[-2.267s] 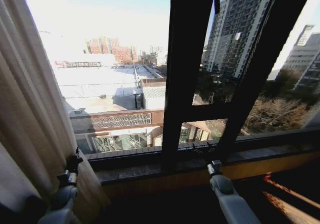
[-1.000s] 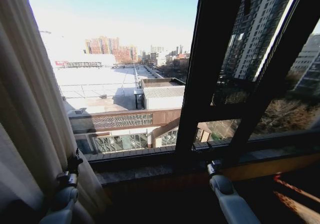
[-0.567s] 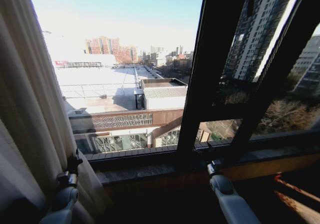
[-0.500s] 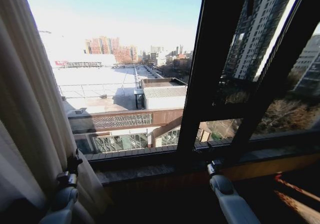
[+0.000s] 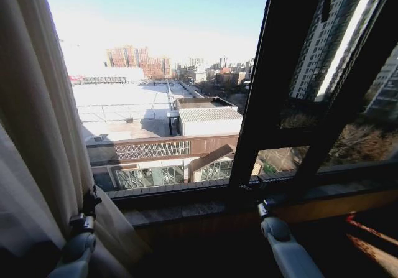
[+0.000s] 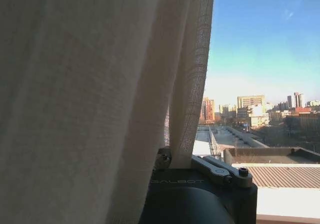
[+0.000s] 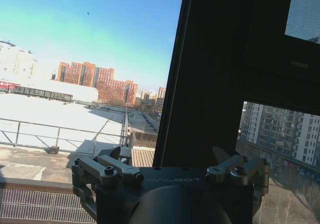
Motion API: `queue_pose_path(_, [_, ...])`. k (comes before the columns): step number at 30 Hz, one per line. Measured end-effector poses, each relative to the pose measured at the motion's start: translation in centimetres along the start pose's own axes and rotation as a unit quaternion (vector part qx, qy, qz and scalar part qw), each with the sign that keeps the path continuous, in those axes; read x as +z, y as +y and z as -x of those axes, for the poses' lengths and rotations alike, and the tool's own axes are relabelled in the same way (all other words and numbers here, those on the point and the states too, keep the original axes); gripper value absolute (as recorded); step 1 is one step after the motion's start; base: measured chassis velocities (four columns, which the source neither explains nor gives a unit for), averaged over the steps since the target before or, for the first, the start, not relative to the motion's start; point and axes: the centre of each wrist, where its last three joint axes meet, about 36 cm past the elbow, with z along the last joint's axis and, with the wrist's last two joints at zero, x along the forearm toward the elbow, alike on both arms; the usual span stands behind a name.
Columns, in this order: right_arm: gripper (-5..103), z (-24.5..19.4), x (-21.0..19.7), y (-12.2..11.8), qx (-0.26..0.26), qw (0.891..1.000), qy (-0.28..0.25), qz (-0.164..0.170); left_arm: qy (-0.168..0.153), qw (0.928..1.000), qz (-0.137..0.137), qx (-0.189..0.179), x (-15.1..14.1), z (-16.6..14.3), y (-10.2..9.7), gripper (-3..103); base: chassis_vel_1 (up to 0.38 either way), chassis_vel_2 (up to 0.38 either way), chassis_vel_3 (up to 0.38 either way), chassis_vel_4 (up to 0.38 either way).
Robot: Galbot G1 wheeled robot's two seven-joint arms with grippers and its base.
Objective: Open the curtains by pulling them apart, changing their state from closed to fully open.
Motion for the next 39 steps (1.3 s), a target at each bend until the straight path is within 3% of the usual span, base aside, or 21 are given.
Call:
queue_pose_path(4, [100,0.0,0.0,0.0,0.0,1.0,0.0,0.0,0.001,1.0,0.001,-0.008,0.0,0.2,0.7,0,0.0,0.0,0.0,0.0])
queue_pose_path(8, [100,0.0,0.0,0.0,0.0,1.0,0.0,0.0,-0.004,0.9991,0.013,-0.041,-1.1,1.7,4.6,0,-0.039,-0.02,0.021,0.017])
queue_pose_path(9, [100,0.0,0.0,0.0,0.0,1.0,0.0,0.0,-0.004,0.9991,0.013,-0.041,-1.1,1.7,4.6,0,-0.052,-0.025,0.033,0.017])
queue_pose_path(13, [100,0.0,0.0,0.0,0.0,1.0,0.0,0.0,-0.007,0.9958,0.032,-0.086,-2.3,3.4,9.7,0,0.0,0.0,0.0,0.0])
queue_pose_path(14, [100,0.0,0.0,0.0,0.0,1.0,0.0,0.0,-0.007,0.9958,0.032,-0.086,-2.3,3.4,9.7,0,0.0,0.0,0.0,0.0])
queue_pose_path(19, [100,0.0,0.0,0.0,0.0,1.0,0.0,0.0,-0.004,0.985,0.045,-0.167,-3.9,5.9,17.7,0,0.0,0.0,0.0,0.0])
queue_pose_path(20, [100,0.0,0.0,0.0,0.0,1.0,0.0,0.0,-0.004,0.985,0.045,-0.167,-3.9,5.9,17.7,0,0.0,0.0,0.0,0.0])
queue_pose_path(24, [100,0.0,0.0,0.0,0.0,1.0,0.0,0.0,0.002,0.9768,0.052,-0.208,-4.1,6.6,21.4,0,0.0,0.0,0.0,0.0])
queue_pose_path(30, [100,0.0,0.0,0.0,0.0,1.0,0.0,0.0,0.01,0.9731,0.051,-0.225,-3.7,6.3,22.6,0,0.0,0.0,0.0,0.0])
queue_pose_path(39, [100,0.0,0.0,0.0,0.0,1.0,0.0,0.0,0.018,0.9716,0.051,-0.23,-3.3,6.1,21.8,-2,0.0,0.0,0.0,0.0])
